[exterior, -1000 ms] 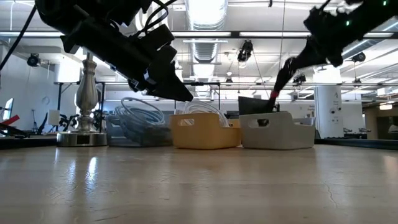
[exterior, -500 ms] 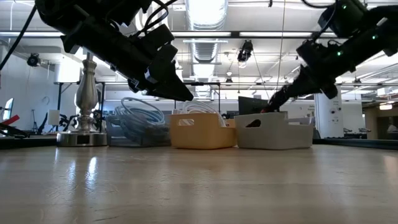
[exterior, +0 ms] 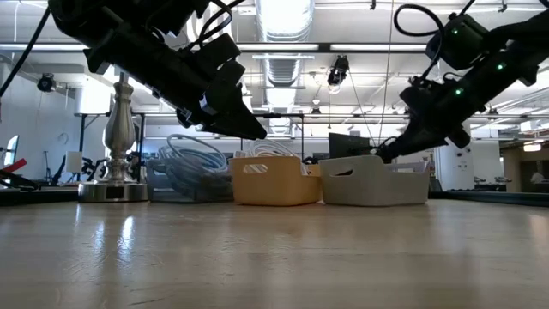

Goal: Pick & Place USB Port
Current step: Put the black charger cable into the gray bin, then return to Home Position

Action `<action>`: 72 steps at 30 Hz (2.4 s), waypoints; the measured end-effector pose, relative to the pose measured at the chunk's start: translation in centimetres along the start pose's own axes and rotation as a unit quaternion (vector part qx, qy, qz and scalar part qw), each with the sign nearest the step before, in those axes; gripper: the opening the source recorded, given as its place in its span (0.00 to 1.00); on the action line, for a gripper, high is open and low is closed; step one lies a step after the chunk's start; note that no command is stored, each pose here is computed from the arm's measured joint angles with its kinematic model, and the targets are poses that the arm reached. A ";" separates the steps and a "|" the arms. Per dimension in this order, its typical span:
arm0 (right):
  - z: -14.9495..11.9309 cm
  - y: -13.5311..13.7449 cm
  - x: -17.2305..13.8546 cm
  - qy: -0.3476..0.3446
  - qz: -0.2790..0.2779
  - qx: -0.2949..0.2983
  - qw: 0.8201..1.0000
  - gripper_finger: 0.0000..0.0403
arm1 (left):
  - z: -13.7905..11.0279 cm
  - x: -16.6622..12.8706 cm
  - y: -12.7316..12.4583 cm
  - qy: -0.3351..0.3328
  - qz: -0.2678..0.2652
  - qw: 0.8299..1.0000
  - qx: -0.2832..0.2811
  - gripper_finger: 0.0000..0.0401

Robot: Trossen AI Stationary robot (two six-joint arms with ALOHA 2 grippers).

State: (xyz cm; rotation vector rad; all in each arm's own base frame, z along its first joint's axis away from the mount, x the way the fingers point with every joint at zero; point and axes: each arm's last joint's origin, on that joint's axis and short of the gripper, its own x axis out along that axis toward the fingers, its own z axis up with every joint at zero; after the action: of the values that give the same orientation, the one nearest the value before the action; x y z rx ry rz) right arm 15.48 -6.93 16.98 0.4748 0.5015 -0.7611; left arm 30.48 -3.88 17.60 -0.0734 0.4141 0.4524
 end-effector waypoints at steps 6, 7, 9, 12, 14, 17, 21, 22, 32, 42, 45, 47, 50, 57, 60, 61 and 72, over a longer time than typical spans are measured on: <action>2.0 0.0 -0.5 -0.012 -0.017 -0.021 1.000 0.30 | 0.0 0.0 0.0 0.000 0.000 1.000 0.000 0.41; 2.4 0.0 -0.6 -0.013 -0.029 -0.027 0.999 0.31 | 0.0 0.0 0.0 0.000 0.000 1.000 0.000 0.41; 3.2 -0.1 -0.9 -0.014 -0.059 -0.033 0.998 0.32 | 0.0 0.0 0.0 0.000 0.000 1.000 0.000 0.41; 4.1 -0.4 -1.4 -0.012 -0.092 -0.050 0.994 0.34 | 0.0 0.0 0.0 0.001 0.000 1.000 0.001 0.41; 4.7 -0.5 -1.6 -0.014 -0.097 -0.050 0.994 0.35 | 0.0 0.0 0.0 0.001 0.000 1.000 0.001 0.41; 5.3 -0.4 -1.8 -0.019 -0.098 -0.047 0.994 0.36 | 0.0 0.0 0.0 0.001 0.000 1.000 0.001 0.41; 5.7 -0.2 -2.0 -0.023 -0.087 -0.047 0.995 0.35 | 0.0 0.0 0.0 0.001 0.000 1.000 0.001 0.41; 5.8 -0.1 -2.0 -0.022 -0.081 -0.051 0.995 0.35 | 0.0 0.0 0.0 0.001 0.000 1.000 0.001 0.41; 7.3 1.4 -3.1 -0.012 0.072 -0.102 0.992 0.30 | 1.3 -1.2 0.4 -0.015 -0.004 1.000 -0.001 0.41; 8.8 3.8 -7.0 -0.070 0.198 -0.152 0.966 0.27 | 5.8 -8.5 2.8 -0.075 -0.016 0.997 0.028 0.41; 8.5 4.2 -8.4 -0.096 0.229 -0.174 0.953 0.27 | 6.4 -11.2 3.7 -0.100 0.015 0.994 0.031 0.41; 7.9 4.4 -9.0 -0.113 0.245 -0.200 0.942 0.28 | 6.3 -12.7 4.3 -0.120 0.037 0.992 0.032 0.41; 6.8 4.4 -9.6 -0.129 0.268 -0.227 0.927 0.29 | 5.0 -14.1 5.2 -0.132 0.037 0.990 0.036 0.41; 4.0 3.9 -9.4 -0.167 0.308 -0.237 0.906 0.31 | -0.6 -14.8 7.3 -0.151 0.004 0.988 0.019 0.41; 3.1 3.5 -9.2 -0.184 0.320 -0.241 0.898 0.32 | -2.6 -14.9 8.2 -0.175 -0.001 0.985 0.008 0.41; 2.7 3.4 -9.1 -0.184 0.336 -0.243 0.891 0.32 | -3.2 -14.9 8.4 -0.185 -0.011 0.983 0.007 0.41; 0.0 2.5 -9.3 -0.278 0.480 -0.277 0.784 0.28 | -5.9 -16.2 10.3 -0.298 -0.082 0.950 0.039 0.41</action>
State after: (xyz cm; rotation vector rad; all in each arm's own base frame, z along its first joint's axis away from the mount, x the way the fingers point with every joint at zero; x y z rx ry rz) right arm 11.54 -0.50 22.96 -0.0983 -0.1253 0.2734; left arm 10.48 -2.22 18.95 0.1063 -0.1698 0.2741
